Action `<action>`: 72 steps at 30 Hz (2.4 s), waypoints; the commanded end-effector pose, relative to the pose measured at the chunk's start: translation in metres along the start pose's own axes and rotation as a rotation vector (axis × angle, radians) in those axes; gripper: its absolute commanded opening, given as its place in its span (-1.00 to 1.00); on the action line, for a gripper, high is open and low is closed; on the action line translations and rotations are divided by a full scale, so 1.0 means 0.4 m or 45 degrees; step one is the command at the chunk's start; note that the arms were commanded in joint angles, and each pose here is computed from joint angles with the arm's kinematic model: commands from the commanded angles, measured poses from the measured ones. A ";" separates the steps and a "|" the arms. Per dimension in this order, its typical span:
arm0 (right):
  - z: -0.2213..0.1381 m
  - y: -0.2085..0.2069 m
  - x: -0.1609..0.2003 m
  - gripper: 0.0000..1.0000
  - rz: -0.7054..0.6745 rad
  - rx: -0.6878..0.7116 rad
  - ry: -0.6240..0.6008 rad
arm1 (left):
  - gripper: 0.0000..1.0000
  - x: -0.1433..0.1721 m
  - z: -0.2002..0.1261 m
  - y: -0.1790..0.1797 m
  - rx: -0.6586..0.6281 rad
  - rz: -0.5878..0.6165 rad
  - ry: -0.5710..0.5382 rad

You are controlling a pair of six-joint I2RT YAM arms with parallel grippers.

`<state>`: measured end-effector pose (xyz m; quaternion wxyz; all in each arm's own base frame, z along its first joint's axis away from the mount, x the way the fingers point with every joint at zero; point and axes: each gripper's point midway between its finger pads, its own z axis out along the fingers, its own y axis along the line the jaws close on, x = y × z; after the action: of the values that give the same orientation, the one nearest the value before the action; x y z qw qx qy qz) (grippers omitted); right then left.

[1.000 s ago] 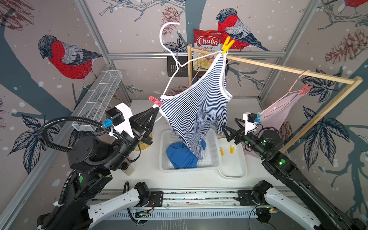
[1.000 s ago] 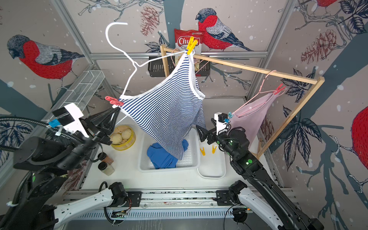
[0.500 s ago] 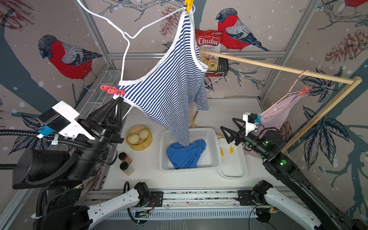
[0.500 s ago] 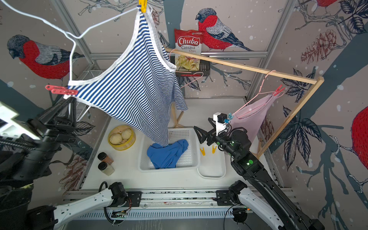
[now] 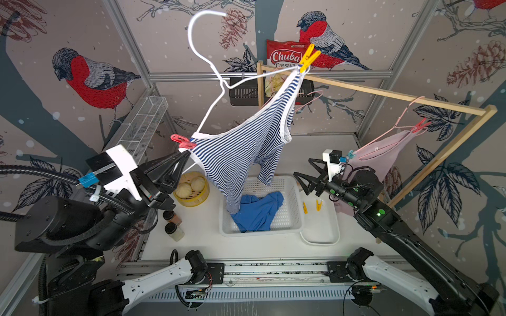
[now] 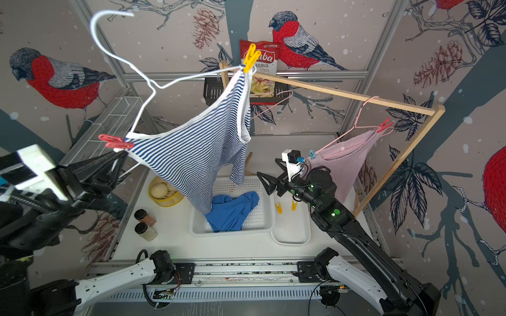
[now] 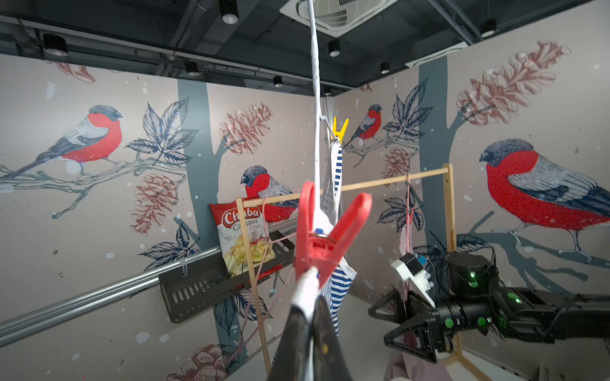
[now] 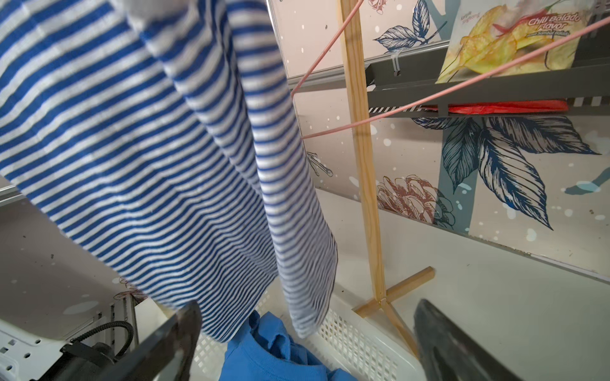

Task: Remove the clothespins securing tank tops to the hanger
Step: Pick up the hanger from the clothesline.

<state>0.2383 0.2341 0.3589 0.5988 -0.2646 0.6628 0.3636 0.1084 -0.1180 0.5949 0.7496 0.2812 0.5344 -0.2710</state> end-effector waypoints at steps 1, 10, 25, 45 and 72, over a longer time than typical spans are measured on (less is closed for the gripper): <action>0.013 0.001 -0.034 1.00 -0.016 -0.058 -0.044 | -1.00 0.068 0.025 -0.045 0.112 0.032 0.114; -0.002 -0.044 -0.042 1.00 0.017 -0.088 -0.047 | -1.00 0.191 0.104 -0.114 0.259 0.035 0.274; -0.006 -0.078 0.015 1.00 0.066 -0.110 0.022 | -1.00 0.297 0.209 -0.018 0.455 -0.195 0.229; 0.005 -0.072 0.008 1.00 0.057 -0.180 0.091 | -1.00 0.411 0.084 0.104 0.507 -0.225 0.318; 0.075 -0.086 0.009 1.00 0.087 -0.314 0.165 | -1.00 0.575 0.031 0.168 0.192 -0.418 0.327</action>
<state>0.2870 0.2361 0.3450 0.5040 -0.3240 0.6682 0.4411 0.2301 -0.1045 0.3809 0.5859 0.2751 0.6521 -0.3948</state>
